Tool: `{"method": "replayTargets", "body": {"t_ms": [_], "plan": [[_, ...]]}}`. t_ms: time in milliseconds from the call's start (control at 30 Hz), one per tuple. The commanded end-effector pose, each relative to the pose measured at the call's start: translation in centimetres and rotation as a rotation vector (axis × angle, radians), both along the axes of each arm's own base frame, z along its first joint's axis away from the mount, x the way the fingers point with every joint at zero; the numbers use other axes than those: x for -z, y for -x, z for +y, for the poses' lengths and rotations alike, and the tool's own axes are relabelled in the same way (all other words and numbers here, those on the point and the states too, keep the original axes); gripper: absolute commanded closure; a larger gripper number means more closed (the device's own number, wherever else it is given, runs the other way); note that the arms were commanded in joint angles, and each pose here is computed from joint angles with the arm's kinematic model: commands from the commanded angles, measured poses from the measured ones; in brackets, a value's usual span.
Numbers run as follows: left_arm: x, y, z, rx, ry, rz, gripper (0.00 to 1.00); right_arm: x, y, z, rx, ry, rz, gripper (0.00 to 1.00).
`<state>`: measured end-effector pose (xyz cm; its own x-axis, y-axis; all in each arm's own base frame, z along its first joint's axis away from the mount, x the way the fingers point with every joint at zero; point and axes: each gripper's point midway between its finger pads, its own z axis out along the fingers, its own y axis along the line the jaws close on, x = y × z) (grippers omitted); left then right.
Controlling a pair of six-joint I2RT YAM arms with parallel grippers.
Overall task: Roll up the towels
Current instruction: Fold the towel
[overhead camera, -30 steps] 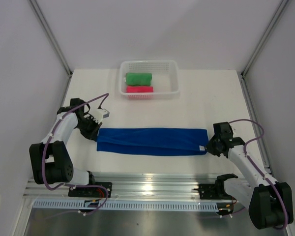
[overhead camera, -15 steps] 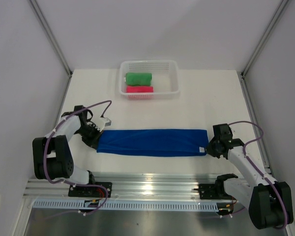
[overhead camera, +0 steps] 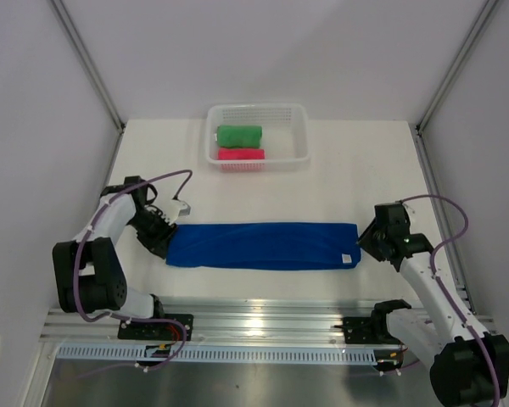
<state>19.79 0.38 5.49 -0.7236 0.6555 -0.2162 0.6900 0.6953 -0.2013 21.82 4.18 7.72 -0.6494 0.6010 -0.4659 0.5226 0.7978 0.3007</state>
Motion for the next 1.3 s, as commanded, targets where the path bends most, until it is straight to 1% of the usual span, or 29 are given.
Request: {"method": "replayTargets", "body": {"t_ms": [0, 33, 67, 100, 133, 167, 233, 300, 333, 400, 533, 600, 667, 800, 933, 1000, 1033, 1067, 1100, 1133, 1167, 1200, 1233, 1267], "plan": [[-3.3, -1.1, -0.6, 0.045, 0.055, -0.054, 0.53, -3.9, -2.4, -1.0, -0.009, 0.073, -0.123, 0.58], [-3.7, -2.5, -0.4, 0.026, 0.046, -0.090, 0.53, -4.2, -2.9, -0.8, -0.027, 0.070, -0.142, 0.59], [-4.0, -3.6, -0.4, -0.034, 0.043, -0.103, 0.52, -3.8, -3.4, -0.5, -0.067, 0.076, -0.140, 0.59], [-3.4, -4.4, -0.2, -0.077, 0.038, -0.077, 0.52, -4.3, -4.9, 0.0, -0.092, 0.059, -0.192, 0.60], [-3.7, -6.2, -0.1, -0.160, 0.034, -0.101, 0.52, -4.2, -5.6, 0.4, -0.124, 0.047, -0.200, 0.61], [-3.8, -7.4, 0.1, -0.194, 0.029, -0.111, 0.52, -3.0, -6.0, 1.0, -0.161, 0.032, -0.162, 0.61], [-3.0, -9.3, 0.1, -0.279, 0.033, -0.101, 0.52, -2.6, -7.3, 0.9, -0.157, 0.022, -0.158, 0.62], [-2.3, -10.4, 0.0, -0.308, 0.020, -0.094, 0.50, -1.0, -8.1, 0.9, -0.179, 0.022, -0.120, 0.61], [-2.0, -10.7, 0.2, -0.332, 0.001, -0.089, 0.50, -0.5, -8.4, 0.8, -0.180, 0.024, -0.108, 0.60], [-1.2, -11.0, -0.1, -0.327, -0.013, -0.084, 0.47, 1.0, -8.8, 0.7, -0.195, 0.028, -0.072, 0.59], [1.1, -10.9, -0.1, -0.309, -0.073, -0.032, 0.45, 3.1, -8.9, 0.8, -0.220, -0.003, -0.036, 0.59], [1.6, -11.1, -0.2, -0.309, -0.086, -0.028, 0.45, 4.1, -8.9, 0.8, -0.225, -0.010, -0.017, 0.59], [1.9, -11.1, -0.9, -0.310, -0.057, -0.007, 0.45, 4.8, -9.1, 0.8, -0.228, -0.016, -0.008, 0.59], [2.9, -11.0, -1.0, -0.316, -0.049, 0.025, 0.44, 6.8, -8.7, 0.9, -0.229, -0.039, 0.045, 0.60], [2.6, -11.8, -1.7, -0.312, -0.022, 0.025, 0.45, 7.0, -8.8, 1.1, -0.229, -0.052, 0.039, 0.63], [3.1, -11.4, -2.0, -0.316, -0.018, 0.054, 0.49, 7.0, -8.8, 1.0, -0.228, -0.053, 0.037, 0.64], [3.1, -11.7, -2.1, -0.320, -0.011, 0.053, 0.53, 6.9, -8.9, 1.0, -0.223, -0.052, 0.033, 0.65], [3.3, -11.6, -2.3, -0.326, -0.004, 0.067, 0.67, 7.0, -8.9, 0.9, -0.217, -0.054, 0.032, 0.66], [3.5, -11.5, -2.5, -0.327, 0.004, 0.078, 0.76, 6.9, -8.9, 0.9, -0.217, -0.057, 0.031, 0.67], [3.5, -11.4, -2.6, -0.327, 0.009, 0.085, 0.82, 6.9, -9.0, 0.9, -0.215, -0.058, 0.028, 0.70], [3.4, -11.3, -2.7, -0.325, 0.014, 0.084, 0.92, 6.9, -9.0, 0.9, -0.214, -0.060, 0.028, 0.72], [3.1, -11.4, -2.9, -0.321, 0.033, 0.072, 0.96, 7.0, -8.9, 0.8, -0.211, -0.058, 0.029, 0.74], [3.0, -11.4, -3.0, -0.319, 0.041, 0.071, 0.99, 7.0, -8.9, 0.7, -0.207, -0.055, 0.031, 0.79], [2.9, -11.4, -3.1, -0.318, 0.050, 0.073, 0.99, 7.1, -9.0, 0.5, -0.203, -0.055, 0.035, 0.82]]}}
